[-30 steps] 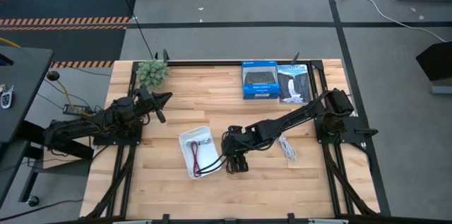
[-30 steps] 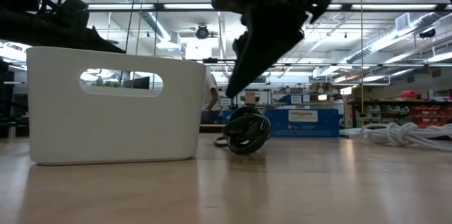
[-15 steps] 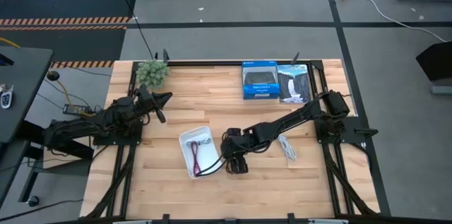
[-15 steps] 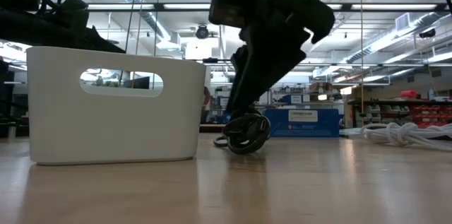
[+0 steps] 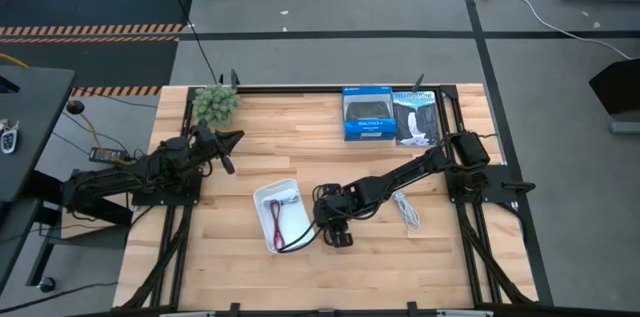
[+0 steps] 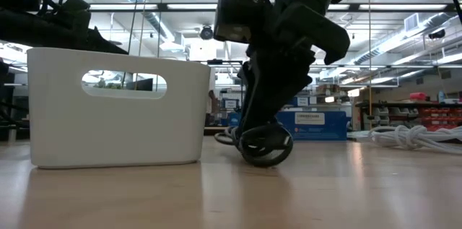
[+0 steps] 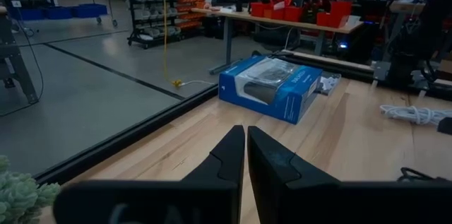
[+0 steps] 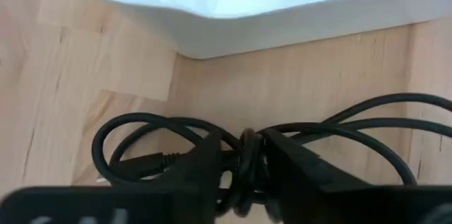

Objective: Pick and place USB-C Cables
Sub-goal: Put the black charger cable into the white bin

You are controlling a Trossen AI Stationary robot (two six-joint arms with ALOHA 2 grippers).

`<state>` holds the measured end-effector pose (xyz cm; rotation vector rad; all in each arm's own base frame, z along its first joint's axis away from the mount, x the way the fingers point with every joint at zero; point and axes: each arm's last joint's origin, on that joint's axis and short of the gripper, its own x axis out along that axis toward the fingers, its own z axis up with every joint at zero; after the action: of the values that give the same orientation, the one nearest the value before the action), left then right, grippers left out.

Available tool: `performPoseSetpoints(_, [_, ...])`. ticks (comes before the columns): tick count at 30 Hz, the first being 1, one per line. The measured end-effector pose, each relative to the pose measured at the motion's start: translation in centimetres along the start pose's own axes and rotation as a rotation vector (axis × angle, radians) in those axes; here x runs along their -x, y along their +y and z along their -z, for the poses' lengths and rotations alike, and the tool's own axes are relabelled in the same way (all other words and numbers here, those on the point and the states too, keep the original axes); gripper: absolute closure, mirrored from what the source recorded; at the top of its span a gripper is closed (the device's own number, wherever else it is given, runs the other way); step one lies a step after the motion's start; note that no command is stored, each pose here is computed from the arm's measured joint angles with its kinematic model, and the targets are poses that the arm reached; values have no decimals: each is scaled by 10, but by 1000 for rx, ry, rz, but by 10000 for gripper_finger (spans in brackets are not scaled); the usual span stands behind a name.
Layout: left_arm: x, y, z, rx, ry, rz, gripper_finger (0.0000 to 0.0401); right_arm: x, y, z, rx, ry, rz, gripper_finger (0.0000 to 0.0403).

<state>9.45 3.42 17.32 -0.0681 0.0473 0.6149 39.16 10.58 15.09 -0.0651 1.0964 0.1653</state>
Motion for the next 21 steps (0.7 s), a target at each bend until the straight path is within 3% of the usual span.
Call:
performPoseSetpoints(7, [0,0,0,1,-3,0,376,0,0,0,0,3,-7,385])
performPoseSetpoints(14, [0,0,0,1,-4,0,376,2,0,0,-5,1,-12,383])
performPoseSetpoints(21, [0,0,0,2,-4,1,376,27,1,-15,41,-16,-15,386])
